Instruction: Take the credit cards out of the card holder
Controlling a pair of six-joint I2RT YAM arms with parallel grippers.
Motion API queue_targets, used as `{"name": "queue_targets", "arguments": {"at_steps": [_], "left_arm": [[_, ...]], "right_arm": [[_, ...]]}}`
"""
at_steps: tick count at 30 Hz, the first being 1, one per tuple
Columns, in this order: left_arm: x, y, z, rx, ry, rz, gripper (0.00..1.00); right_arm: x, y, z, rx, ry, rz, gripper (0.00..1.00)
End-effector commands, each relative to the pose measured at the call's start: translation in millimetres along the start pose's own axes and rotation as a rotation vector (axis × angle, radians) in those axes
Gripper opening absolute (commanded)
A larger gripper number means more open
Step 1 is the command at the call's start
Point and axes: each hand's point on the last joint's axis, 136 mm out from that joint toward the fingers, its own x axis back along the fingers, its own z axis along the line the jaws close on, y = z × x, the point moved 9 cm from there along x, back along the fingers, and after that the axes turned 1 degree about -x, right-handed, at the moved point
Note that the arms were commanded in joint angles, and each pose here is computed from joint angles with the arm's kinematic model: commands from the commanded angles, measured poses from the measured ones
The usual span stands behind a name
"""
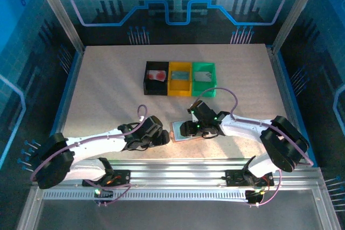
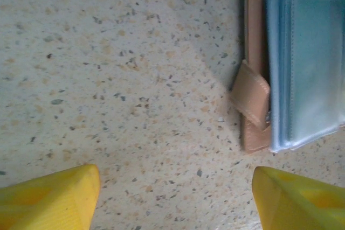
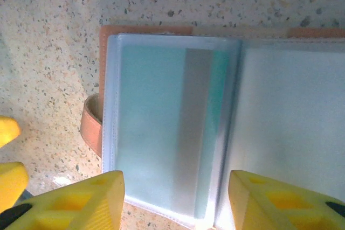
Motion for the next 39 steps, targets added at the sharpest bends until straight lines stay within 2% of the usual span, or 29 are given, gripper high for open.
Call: {"name": "queue_targets", "arguments": {"at_steps": [1, 8, 15, 19, 27, 39], "left_arm": [[-0.2, 7.2, -16.0, 0.017, -0.071, 0.003, 0.75], [3.0, 16.5, -29.1, 0.007, -0.087, -0.026, 0.76], [11.2, 14.6, -14.0, 0.042, -0.067, -0.092, 0.75], [21.6, 11.4, 4.7, 0.088, -0.045, -0.150, 0.75], [39.9, 7.2, 30.8, 0.123, -0.034, -0.192, 0.76], [39.6, 3.4, 38.5, 0.126, -0.033, -0.186, 0.76]], "right_arm": [[4.1, 1.4, -0.3, -0.037, 0.082, -0.004, 0.53], [12.2, 0.0, -4.6, -0.021, 0.044, -0.034, 0.54], [27.4, -0.1, 11.6, 0.118, -0.188, -0.081, 0.54], [21.5, -5.9, 29.0, 0.197, -0.258, -0.079, 0.55], [-2.4, -8.5, 53.7, 0.252, -0.282, -0.030, 0.55], [-25.7, -8.0, 60.6, 0.306, -0.388, 0.002, 0.50]]}}
